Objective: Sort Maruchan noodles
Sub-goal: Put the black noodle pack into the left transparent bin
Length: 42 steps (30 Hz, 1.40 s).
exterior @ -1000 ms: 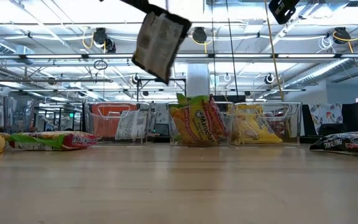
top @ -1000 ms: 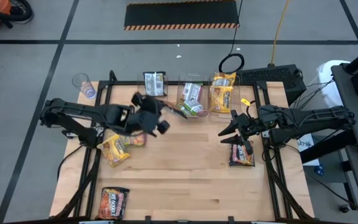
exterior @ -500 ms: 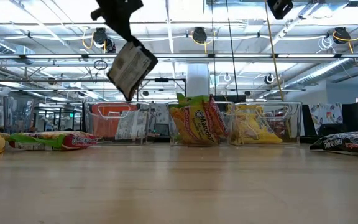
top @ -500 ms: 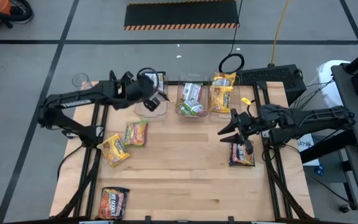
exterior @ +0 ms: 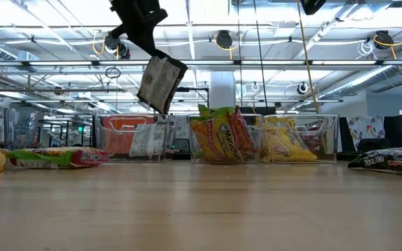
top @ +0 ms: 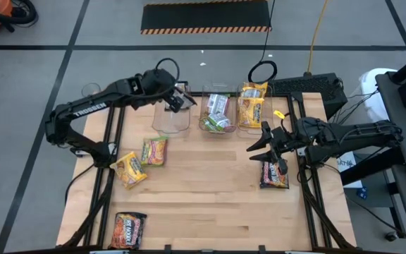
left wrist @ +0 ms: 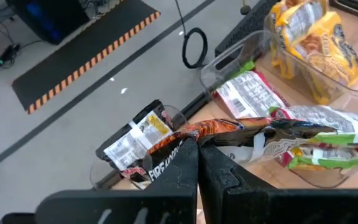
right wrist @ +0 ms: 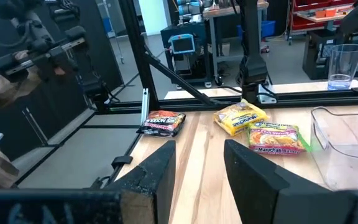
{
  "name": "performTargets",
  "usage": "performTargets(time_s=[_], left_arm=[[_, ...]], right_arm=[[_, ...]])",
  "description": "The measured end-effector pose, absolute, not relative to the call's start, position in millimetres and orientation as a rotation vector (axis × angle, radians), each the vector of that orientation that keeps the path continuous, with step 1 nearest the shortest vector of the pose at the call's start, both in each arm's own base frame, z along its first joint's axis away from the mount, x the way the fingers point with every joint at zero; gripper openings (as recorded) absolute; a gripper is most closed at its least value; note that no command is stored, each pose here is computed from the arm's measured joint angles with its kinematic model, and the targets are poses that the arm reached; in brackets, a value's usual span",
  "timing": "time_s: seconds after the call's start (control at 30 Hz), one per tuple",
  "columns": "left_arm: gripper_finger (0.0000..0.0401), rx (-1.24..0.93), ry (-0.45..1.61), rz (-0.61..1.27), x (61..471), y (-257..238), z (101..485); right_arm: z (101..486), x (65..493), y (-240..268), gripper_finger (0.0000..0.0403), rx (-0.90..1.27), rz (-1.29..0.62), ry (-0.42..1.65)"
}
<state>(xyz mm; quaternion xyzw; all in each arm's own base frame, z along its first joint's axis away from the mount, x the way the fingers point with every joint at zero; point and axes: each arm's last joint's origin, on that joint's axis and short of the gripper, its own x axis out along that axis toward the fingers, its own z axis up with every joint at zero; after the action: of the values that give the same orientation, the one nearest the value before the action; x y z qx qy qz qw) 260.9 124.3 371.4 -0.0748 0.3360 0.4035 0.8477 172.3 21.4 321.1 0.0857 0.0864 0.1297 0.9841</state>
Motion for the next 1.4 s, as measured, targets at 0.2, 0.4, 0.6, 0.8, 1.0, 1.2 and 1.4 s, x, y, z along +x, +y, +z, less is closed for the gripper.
performTargets(time_s=[0.2,0.4,0.6,0.8,1.0,1.2,1.4], left_arm=[[0.0000,-0.208,0.701,0.869,258,133,370],[0.0000,-0.243,0.736,0.832,265,141,360],[0.0000,-0.276,0.759,0.843,275,154,346],[0.0000,-0.334,0.773,0.863,277,161,338],[0.0000,-0.366,0.817,0.868,277,163,331],[0.0000,-0.408,0.813,0.890,276,162,330],[0.0000,-0.437,0.831,0.884,275,161,326]], right_arm=[[321,172,21,0.0130,0.172,0.260,0.174],[321,172,21,0.0130,0.172,0.260,0.174],[321,172,21,0.0130,0.172,0.260,0.174],[321,172,21,0.0130,0.172,0.260,0.172],[321,172,21,0.0130,0.172,0.260,0.171],[321,172,21,0.0130,0.172,0.260,0.172],[321,172,21,0.0130,0.172,0.260,0.171]])
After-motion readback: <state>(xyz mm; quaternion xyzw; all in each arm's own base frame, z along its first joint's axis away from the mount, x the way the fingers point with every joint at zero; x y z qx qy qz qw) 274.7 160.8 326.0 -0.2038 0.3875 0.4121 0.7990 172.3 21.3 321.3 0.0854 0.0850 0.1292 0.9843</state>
